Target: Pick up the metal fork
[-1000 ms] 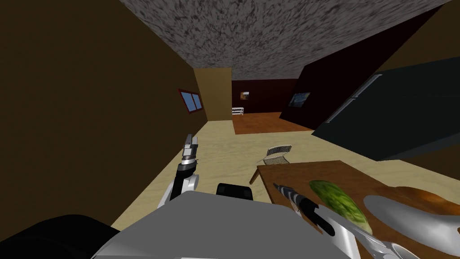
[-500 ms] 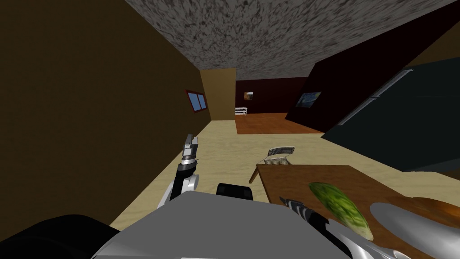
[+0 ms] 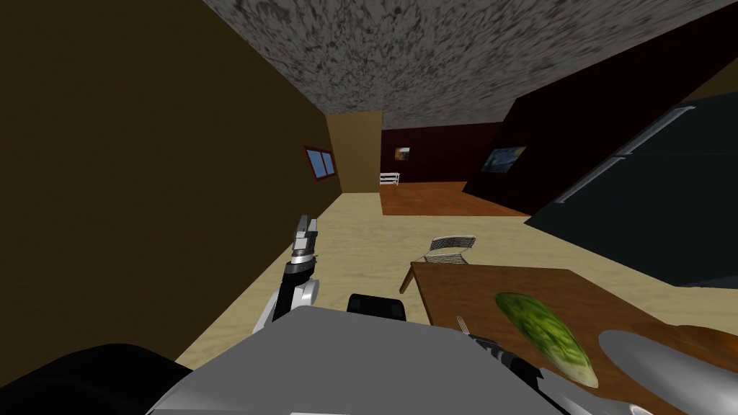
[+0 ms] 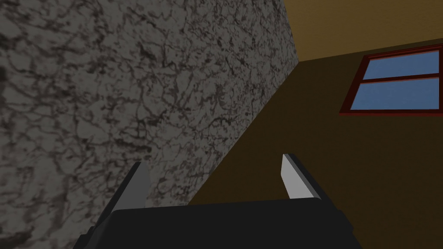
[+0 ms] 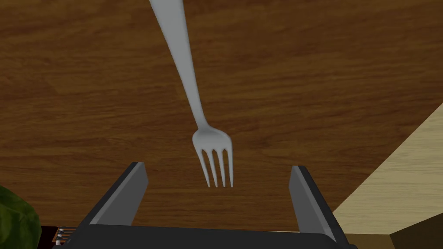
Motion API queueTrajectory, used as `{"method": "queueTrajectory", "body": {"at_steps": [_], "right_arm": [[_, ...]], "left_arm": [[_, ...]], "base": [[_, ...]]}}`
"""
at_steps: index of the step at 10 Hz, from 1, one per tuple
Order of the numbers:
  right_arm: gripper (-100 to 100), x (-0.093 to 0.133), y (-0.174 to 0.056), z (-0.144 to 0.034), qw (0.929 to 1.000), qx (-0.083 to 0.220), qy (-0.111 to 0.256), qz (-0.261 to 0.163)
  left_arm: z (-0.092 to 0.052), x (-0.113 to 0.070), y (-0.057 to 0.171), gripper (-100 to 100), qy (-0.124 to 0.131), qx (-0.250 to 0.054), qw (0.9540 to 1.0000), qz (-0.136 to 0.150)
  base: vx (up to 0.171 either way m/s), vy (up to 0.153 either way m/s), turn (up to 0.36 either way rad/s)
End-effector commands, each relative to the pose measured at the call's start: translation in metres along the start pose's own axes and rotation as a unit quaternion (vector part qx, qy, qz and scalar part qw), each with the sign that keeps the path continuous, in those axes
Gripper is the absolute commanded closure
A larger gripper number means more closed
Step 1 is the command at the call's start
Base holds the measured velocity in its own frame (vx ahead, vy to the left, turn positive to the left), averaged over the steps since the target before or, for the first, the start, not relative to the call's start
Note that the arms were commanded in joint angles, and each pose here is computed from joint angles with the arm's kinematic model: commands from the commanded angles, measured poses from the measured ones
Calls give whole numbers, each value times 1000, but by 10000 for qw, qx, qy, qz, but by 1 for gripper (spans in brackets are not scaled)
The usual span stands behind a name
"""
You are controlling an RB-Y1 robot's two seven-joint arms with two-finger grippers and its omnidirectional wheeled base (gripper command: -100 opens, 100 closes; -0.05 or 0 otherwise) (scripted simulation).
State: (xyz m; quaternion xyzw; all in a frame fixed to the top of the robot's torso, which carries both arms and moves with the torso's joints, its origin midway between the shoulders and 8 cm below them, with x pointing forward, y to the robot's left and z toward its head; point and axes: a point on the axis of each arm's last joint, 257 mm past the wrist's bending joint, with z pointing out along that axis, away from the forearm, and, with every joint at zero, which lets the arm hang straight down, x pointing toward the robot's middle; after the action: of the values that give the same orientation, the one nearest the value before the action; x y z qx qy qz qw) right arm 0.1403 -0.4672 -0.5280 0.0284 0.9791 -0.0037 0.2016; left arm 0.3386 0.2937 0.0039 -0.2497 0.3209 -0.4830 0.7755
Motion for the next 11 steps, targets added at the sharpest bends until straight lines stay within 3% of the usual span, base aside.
{"method": "queueTrajectory", "body": {"at_steps": [1,2,6,7,11], "right_arm": [[0,0,0,0,10000,0,0,0],[-100,2,1,7,10000,28,-20,40],[-100,4,3,14,9999,55,-34,81],[100,5,3,15,9999,55,-35,81],[100,5,3,15,9999,55,-34,81]], "left_arm": [[0,0,0,0,0,0,10000,0],[0,0,0,0,0,0,10000,0],[0,0,0,0,0,0,10000,0],[0,0,0,0,0,0,10000,0],[0,0,0,0,0,0,10000,0]], "base": [[0,0,0],[-5,-10,79],[-6,-13,38],[0,0,0],[0,0,0]]}}
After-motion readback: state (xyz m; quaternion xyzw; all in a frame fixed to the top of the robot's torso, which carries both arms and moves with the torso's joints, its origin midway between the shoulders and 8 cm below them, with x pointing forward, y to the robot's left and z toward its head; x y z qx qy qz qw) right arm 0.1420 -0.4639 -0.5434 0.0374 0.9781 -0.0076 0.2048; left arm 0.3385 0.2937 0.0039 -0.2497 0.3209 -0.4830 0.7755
